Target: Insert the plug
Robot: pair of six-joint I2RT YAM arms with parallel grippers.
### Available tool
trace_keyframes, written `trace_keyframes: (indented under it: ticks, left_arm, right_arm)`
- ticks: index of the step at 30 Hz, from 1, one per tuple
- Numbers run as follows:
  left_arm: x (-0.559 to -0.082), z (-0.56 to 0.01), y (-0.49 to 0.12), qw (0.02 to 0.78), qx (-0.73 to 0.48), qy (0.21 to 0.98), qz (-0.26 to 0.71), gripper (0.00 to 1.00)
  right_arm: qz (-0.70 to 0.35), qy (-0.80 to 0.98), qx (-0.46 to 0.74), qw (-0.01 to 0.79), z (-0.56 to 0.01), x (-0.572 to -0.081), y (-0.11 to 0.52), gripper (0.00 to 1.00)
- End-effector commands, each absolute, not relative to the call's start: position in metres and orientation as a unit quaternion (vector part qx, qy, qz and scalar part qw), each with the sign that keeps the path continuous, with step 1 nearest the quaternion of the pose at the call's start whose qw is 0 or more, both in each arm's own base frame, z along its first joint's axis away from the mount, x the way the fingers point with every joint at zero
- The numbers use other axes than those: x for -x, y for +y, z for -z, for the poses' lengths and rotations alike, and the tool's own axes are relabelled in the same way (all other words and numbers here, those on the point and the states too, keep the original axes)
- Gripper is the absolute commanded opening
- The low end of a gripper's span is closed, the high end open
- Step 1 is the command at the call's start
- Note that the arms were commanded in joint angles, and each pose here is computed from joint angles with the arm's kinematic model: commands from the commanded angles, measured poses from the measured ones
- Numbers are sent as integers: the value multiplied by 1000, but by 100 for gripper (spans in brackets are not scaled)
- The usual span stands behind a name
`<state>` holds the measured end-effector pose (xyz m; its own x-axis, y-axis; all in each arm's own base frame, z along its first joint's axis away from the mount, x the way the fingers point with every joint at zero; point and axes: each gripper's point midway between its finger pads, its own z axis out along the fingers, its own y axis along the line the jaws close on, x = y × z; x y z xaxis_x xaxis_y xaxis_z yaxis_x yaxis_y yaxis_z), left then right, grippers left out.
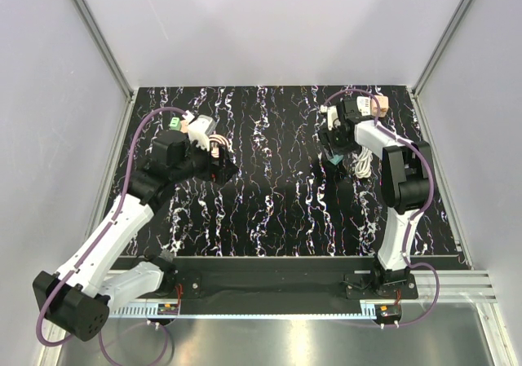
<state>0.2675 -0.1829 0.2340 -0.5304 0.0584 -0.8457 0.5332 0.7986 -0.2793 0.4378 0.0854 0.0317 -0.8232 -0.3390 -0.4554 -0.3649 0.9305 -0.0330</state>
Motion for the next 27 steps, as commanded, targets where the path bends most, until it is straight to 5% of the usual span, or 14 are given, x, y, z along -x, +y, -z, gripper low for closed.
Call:
trace_keyframes:
  ticks: [1, 18, 21, 27]
  left_arm:
    - [-278, -238, -185, 469, -165, 828, 261, 90]
    - [-278, -229, -193, 446, -165, 834, 278, 89]
    - [-279, -231, -196, 444, -165, 834, 284, 89]
    - [-278, -242, -210, 426, -164, 830, 322, 88]
  right_arm:
    - [-40, 935, 210, 282, -42, -455, 92, 70]
    - [-82, 935, 247, 240, -21, -432, 103, 68]
    - [-85, 933, 250, 244, -27, -432, 105, 57]
    - [-95, 915, 264, 290, -73, -426, 144, 9]
